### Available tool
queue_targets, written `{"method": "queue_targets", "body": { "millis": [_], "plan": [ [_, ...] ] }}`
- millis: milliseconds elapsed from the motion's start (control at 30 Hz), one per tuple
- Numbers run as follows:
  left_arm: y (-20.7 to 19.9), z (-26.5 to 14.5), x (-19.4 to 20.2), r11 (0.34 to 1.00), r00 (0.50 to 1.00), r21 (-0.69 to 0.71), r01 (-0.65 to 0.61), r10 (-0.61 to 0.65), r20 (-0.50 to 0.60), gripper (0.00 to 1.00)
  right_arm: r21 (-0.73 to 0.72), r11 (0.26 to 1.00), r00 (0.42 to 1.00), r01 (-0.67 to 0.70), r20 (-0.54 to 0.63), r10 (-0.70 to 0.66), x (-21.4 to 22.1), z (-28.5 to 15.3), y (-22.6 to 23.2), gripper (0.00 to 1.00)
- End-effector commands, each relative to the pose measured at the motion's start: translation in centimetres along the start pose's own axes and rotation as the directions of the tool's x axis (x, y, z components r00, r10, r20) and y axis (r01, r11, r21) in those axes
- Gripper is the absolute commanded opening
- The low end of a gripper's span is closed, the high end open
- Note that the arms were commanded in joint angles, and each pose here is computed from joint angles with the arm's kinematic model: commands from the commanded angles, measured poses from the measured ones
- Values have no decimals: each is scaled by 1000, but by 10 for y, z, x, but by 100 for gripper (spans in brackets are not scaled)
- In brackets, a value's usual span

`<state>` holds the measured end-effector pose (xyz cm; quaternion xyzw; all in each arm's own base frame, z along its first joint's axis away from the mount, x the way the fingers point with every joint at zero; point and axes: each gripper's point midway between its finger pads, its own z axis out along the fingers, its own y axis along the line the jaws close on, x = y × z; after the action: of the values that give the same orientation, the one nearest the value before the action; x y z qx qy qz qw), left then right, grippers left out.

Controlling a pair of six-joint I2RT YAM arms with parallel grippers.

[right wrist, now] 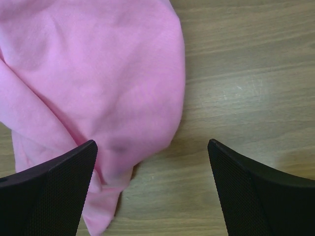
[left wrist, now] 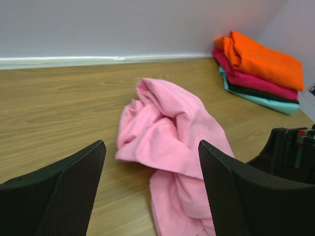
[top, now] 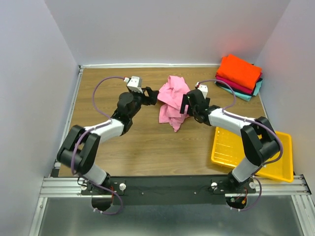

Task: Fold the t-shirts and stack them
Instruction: Flatten the tshirt out

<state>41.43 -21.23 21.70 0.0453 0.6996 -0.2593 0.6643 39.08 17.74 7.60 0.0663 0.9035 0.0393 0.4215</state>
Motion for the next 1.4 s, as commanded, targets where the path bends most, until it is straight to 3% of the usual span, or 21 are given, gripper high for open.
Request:
{"method": "queue_targets", "body": {
  "millis": [0, 200, 400, 767, 933, 1367],
  "plan": [
    [-46, 23, 17, 968, 995, 230, 96, -87, -52, 82, 6, 998, 994, -64, 90, 64, -20, -17, -8, 100],
    [-69, 41, 55, 935, 981, 313, 167, -126, -144, 78, 11, 995, 987, -99, 127, 97, -29, -30, -26, 100],
    [-73, 43, 84, 930, 964, 294, 222, -163, -212, 74, 0, 991, 980, -133, 152, 131, -36, -40, -41, 100],
    [-42, 28, 118, 972, 946, 76, 221, -195, -260, 74, -43, 989, 976, -142, 161, 147, -40, -45, -40, 100],
    [-29, 26, 126, 977, 942, -1, 214, -207, -264, 73, -53, 988, 974, -145, 167, 152, -41, -49, -41, 100],
    [-41, 65, 135, 964, 929, 38, 264, -243, -280, 73, -81, 986, 973, -146, 170, 158, -41, -56, -40, 100]
  ]
}}
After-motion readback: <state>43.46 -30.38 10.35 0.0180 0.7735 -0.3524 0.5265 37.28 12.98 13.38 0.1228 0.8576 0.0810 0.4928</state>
